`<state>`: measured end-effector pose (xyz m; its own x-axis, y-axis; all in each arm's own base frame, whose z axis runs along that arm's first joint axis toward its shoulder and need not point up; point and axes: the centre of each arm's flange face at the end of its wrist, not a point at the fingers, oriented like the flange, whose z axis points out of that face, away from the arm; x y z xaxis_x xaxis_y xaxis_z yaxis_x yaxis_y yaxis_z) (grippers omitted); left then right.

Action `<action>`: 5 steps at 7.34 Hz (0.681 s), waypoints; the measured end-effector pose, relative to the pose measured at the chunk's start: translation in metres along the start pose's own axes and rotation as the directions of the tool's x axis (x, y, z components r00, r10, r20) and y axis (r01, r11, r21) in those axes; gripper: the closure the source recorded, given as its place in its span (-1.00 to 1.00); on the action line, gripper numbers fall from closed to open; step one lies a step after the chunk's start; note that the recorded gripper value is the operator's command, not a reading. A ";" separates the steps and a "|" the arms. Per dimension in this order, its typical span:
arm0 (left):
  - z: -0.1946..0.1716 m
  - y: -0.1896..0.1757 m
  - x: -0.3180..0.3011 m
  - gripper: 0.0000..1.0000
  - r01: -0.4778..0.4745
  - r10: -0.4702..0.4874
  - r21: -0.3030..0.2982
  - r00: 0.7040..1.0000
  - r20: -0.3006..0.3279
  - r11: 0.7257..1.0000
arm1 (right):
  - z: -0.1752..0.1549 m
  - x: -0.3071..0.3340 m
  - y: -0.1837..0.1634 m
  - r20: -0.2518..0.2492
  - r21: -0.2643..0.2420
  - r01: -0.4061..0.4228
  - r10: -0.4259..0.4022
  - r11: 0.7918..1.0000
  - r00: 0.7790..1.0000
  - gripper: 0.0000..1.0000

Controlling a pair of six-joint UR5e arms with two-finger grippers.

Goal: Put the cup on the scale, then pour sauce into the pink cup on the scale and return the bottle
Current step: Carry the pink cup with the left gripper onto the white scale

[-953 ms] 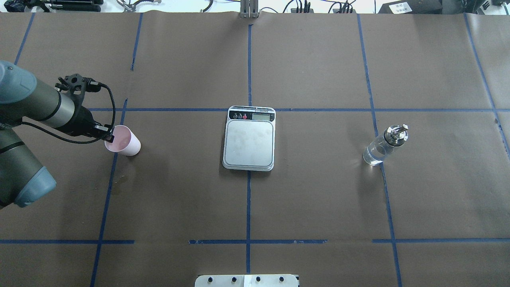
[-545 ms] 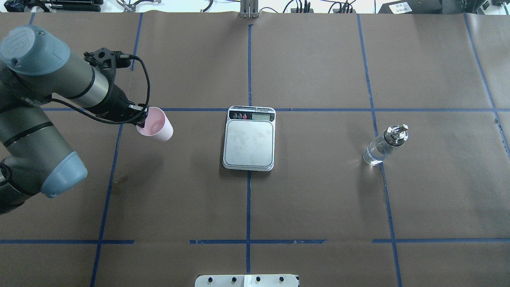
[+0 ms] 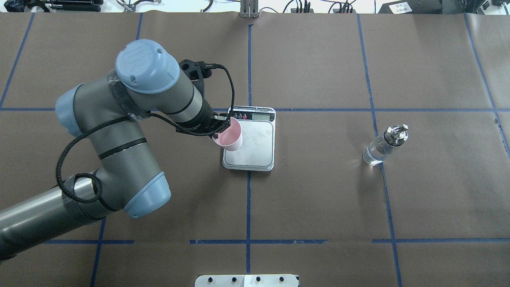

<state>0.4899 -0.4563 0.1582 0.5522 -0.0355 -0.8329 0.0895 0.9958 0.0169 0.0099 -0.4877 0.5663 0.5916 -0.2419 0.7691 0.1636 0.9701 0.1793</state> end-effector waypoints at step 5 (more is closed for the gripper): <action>0.041 -0.017 0.038 1.00 0.008 -0.010 0.021 0.998 0.069 1.000 | 0.000 -0.002 0.000 -0.001 -0.001 0.006 -0.006 1.000 1.000 -1.00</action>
<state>0.5439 -0.4781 0.1489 0.6074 -0.0511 -0.7928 0.1119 0.9935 0.0216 0.0085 -0.4871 0.5646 0.5912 -0.2478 0.7676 0.1677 0.9686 0.1835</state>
